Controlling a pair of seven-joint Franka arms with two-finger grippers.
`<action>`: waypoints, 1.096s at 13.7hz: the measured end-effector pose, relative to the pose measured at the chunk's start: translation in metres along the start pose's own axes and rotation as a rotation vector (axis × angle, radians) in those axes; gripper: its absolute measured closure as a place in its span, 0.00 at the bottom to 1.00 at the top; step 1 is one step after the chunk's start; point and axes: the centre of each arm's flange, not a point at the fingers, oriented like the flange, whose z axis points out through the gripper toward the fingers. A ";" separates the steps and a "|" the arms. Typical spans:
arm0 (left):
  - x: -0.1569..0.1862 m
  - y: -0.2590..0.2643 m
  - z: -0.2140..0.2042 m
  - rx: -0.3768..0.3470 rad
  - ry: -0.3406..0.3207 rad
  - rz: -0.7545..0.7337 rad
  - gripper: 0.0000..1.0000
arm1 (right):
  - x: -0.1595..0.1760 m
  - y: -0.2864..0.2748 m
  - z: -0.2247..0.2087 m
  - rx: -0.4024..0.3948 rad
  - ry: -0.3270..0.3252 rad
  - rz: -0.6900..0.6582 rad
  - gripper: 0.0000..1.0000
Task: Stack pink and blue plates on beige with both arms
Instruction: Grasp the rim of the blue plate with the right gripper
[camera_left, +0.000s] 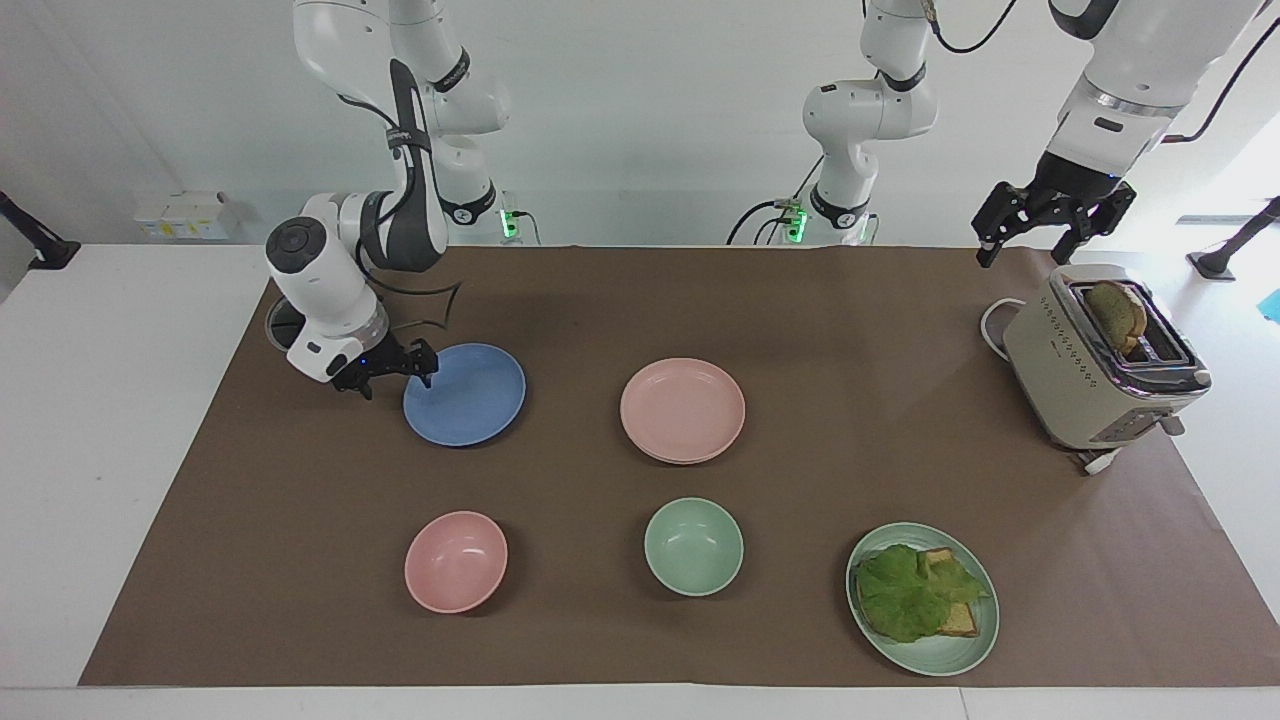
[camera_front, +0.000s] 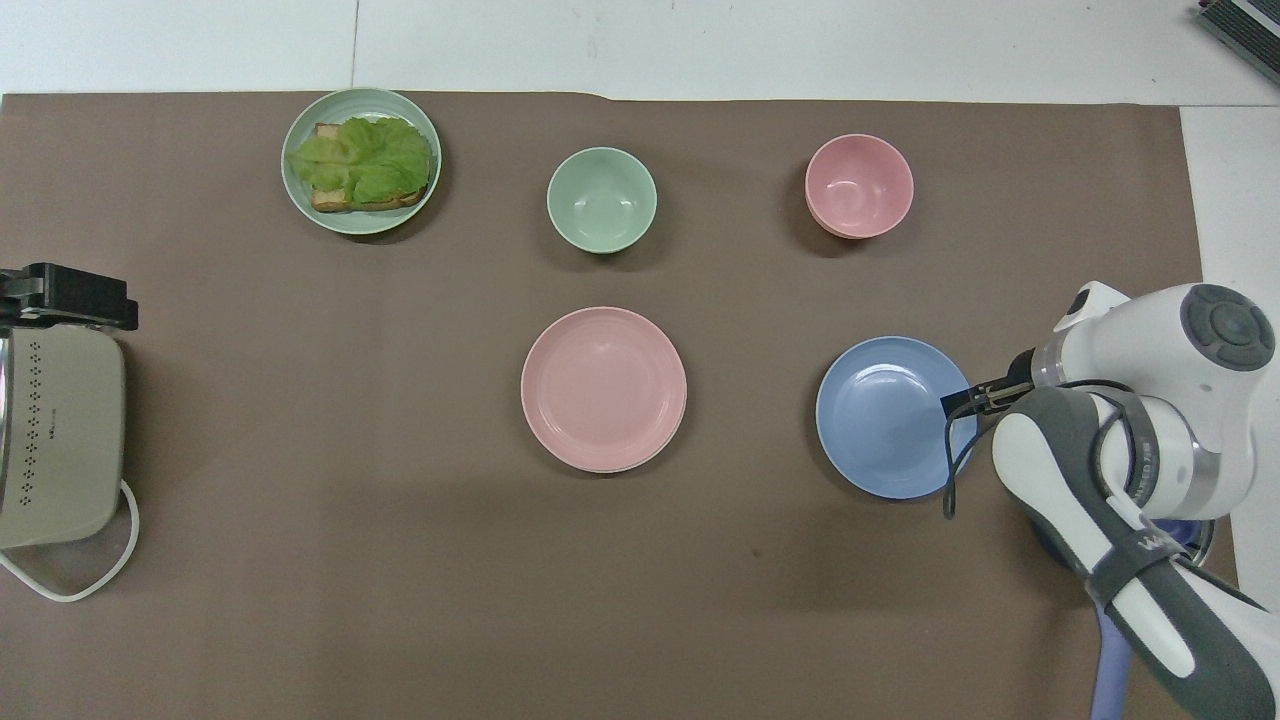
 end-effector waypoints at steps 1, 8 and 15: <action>0.000 0.000 0.000 0.000 0.000 0.000 0.00 | 0.000 0.000 0.002 0.001 -0.004 0.000 0.07; 0.000 0.000 0.000 0.000 0.000 0.000 0.00 | 0.000 0.001 0.023 0.006 -0.034 0.001 0.58; 0.000 0.000 0.000 0.000 0.000 0.000 0.00 | 0.005 0.000 0.006 0.014 -0.030 0.003 0.95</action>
